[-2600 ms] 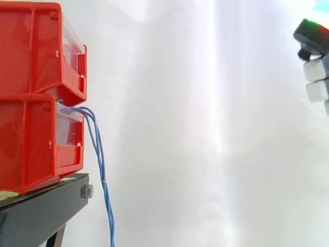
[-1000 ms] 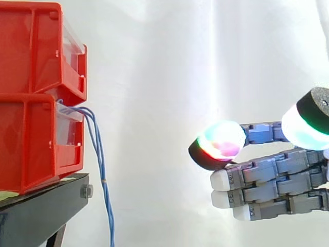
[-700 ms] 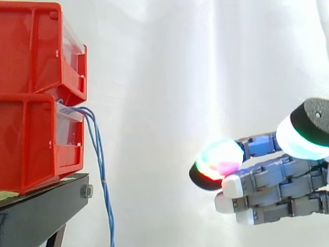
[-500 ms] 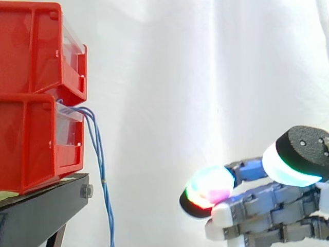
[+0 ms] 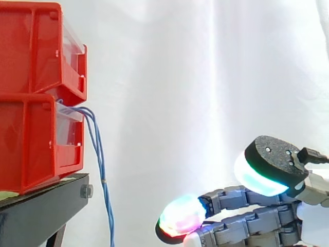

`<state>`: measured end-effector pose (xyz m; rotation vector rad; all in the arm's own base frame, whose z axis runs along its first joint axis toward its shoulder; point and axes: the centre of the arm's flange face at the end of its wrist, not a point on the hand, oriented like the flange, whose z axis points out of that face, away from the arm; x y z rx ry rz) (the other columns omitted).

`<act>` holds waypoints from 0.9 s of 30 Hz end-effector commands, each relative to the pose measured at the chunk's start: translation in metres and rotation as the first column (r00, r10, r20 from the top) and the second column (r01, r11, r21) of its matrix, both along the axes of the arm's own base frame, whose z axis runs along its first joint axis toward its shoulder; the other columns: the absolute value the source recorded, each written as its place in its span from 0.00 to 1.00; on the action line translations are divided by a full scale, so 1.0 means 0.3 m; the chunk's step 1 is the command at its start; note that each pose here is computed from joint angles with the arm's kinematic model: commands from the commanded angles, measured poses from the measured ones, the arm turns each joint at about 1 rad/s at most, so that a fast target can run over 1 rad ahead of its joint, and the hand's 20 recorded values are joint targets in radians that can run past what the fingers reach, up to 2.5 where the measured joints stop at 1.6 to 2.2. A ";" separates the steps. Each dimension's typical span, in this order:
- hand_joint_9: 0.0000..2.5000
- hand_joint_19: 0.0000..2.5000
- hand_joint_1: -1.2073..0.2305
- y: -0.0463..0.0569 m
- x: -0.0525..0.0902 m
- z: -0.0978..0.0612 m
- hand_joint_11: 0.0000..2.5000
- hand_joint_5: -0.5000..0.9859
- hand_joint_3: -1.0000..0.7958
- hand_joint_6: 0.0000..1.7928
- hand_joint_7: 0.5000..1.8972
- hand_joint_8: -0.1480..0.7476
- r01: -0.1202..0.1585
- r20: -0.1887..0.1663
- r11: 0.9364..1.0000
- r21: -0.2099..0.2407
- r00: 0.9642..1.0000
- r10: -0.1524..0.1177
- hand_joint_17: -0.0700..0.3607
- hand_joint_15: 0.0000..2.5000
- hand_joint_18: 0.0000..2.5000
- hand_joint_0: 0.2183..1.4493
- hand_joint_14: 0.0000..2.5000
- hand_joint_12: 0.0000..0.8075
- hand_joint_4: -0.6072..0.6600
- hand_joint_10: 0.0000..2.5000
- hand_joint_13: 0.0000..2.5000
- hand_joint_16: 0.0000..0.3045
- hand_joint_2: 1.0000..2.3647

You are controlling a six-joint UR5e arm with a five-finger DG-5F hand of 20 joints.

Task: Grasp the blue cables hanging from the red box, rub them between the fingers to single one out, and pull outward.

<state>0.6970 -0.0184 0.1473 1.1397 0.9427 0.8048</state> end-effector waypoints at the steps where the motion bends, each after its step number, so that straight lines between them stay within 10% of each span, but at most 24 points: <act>1: 0.00 0.04 0.40 -0.009 -0.005 -0.003 0.00 0.16 0.28 0.28 0.19 0.43 0.032 -0.013 0.999 -0.013 0.999 -0.033 0.49 0.00 0.00 0.11 0.00 0.45 0.60 0.00 0.00 0.20 0.00; 6: 0.02 0.04 0.39 -0.037 -0.017 -0.012 0.00 0.17 0.28 0.28 0.20 0.43 0.066 -0.044 0.997 -0.028 0.997 -0.068 0.48 0.00 0.00 0.11 0.00 0.44 0.63 0.00 0.00 0.20 0.00; 19: 0.06 0.04 0.37 0.018 0.011 0.017 0.00 0.19 0.28 0.28 0.21 0.44 0.039 -0.059 0.993 -0.108 0.997 -0.046 0.46 0.00 0.00 0.13 0.00 0.44 0.66 0.00 0.03 0.19 0.00; 27: 0.00 0.01 0.41 0.015 0.027 0.034 0.00 0.16 0.28 0.28 0.19 0.41 0.046 -0.053 0.990 -0.134 0.997 -0.053 0.61 0.00 0.01 0.13 0.00 0.51 0.58 0.00 0.03 0.28 0.00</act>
